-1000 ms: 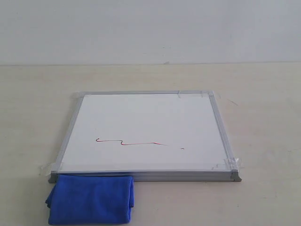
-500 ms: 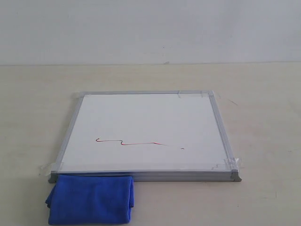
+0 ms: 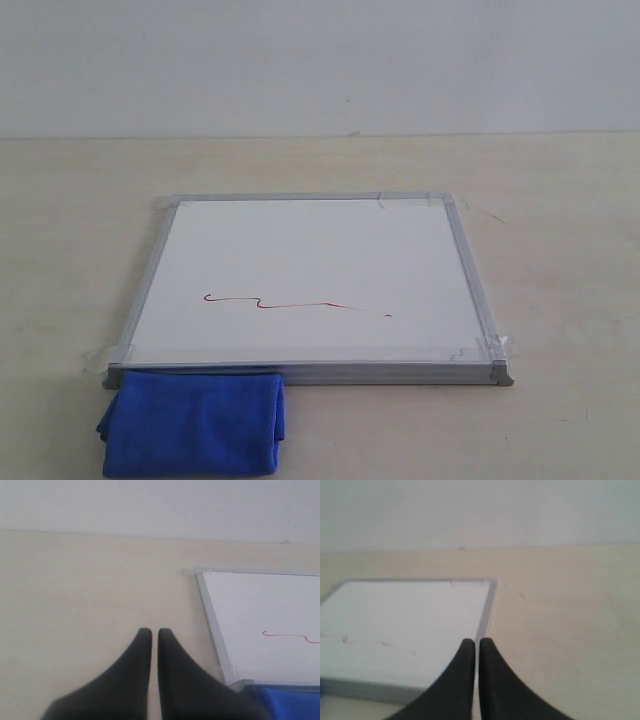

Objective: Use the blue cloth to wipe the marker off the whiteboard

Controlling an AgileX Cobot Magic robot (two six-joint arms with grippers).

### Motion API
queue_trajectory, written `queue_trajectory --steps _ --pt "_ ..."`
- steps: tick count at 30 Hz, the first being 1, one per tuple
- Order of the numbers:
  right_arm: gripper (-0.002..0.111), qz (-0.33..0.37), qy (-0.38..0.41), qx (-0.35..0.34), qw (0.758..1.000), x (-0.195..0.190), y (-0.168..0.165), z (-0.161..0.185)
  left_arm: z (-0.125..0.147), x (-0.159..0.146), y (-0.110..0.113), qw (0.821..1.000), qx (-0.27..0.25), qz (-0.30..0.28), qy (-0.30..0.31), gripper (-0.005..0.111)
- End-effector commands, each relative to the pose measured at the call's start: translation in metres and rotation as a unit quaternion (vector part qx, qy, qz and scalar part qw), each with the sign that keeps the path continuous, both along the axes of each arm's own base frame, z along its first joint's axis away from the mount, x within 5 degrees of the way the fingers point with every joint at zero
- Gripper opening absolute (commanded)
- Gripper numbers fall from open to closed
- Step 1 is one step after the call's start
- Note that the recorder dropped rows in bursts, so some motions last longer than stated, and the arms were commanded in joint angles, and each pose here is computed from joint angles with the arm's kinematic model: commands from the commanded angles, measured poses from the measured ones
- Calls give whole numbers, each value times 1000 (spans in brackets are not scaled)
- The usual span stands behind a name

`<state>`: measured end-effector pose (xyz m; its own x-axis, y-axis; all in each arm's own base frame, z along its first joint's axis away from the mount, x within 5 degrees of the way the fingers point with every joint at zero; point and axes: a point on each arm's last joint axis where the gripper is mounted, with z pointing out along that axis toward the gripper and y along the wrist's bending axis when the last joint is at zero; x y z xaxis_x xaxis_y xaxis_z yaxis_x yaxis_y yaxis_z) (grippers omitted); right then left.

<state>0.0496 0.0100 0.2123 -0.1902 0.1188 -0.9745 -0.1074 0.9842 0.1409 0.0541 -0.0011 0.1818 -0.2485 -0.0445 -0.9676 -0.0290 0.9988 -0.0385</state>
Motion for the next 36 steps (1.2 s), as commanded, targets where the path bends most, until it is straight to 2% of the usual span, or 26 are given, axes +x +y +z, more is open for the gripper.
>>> queue_trajectory --steps 1,9,16,18,22,24,26,28,31,36 --pt "0 6 -45 17 999 -11 1 41 2 0 0 1000 1 0 -8 4" --pt "0 39 -83 55 994 -36 7 94 2 0 0 1000 1 0 -8 4" --pt "0 48 -148 116 981 -43 7 115 2 0 0 1000 1 0 -8 4" --pt "0 48 -183 157 969 -45 6 123 2 0 0 1000 1 0 -8 4" --pt "0 15 -281 197 939 -50 -4 141 2 0 0 1000 1 0 -8 4" --pt "0 -2 -336 244 910 -55 -11 150 2 0 0 1000 1 0 -8 4" --pt "0 -9 -364 259 894 -58 -14 156 2 0 0 1000 1 0 -8 4" --pt "0 -13 -384 242 891 -64 -15 163 2 0 0 1000 1 0 -8 4" --pt "0 -15 -357 137 924 -58 -9 183 2 0 0 1000 1 0 -8 4" --pt "0 26 -221 -11 975 -11 4 209 2 0 0 1000 1 0 -8 4"
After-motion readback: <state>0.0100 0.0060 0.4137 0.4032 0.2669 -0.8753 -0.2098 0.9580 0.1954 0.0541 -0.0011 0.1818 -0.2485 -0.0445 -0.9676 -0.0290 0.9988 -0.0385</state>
